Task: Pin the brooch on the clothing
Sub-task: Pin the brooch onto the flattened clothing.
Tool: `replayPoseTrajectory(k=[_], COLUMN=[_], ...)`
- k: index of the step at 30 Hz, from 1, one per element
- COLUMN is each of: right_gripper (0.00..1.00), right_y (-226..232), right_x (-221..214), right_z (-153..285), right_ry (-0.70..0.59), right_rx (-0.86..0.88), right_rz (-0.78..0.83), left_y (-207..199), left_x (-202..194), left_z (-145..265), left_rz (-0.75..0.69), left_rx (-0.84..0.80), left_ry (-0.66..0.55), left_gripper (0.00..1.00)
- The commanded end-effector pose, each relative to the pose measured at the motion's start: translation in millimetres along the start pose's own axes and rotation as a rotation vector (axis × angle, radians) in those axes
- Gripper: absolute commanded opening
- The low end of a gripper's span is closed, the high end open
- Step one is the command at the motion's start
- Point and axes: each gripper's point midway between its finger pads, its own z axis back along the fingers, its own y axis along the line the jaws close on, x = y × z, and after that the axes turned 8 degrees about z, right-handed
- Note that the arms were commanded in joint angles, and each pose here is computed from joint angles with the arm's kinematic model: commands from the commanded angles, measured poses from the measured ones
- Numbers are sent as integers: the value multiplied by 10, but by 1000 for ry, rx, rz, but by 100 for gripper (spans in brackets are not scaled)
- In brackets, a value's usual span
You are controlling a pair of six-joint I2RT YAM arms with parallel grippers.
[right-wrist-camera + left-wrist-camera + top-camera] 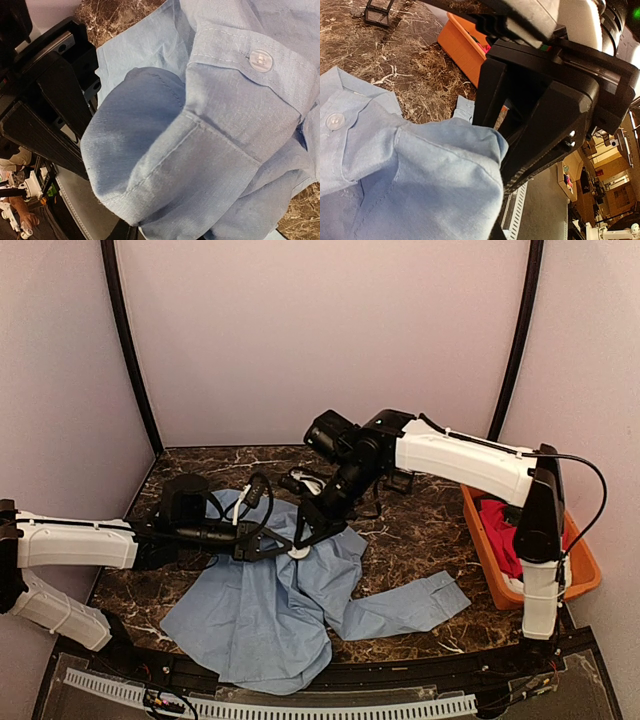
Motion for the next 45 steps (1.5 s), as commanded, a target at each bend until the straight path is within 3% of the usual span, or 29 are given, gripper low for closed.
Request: replayPoseTrajectory(k=[1,19,45], right_gripper=[20,14,15], right_y=[-21,-190,-159], right_x=[-64,9,207], right_z=[-77,-38,-167], right_ry=[6,-66,-213], right_rx=[-59,-205,-208], right_rz=[54,63,7], left_y=[-267,-300,-373], left_x=[156,199,240], left_z=[67,55,66], left_rz=[-67,-54,-53], left_rx=[-92,-112,-131], left_ry=[-56,-62,-66], left_gripper=[1,1,1])
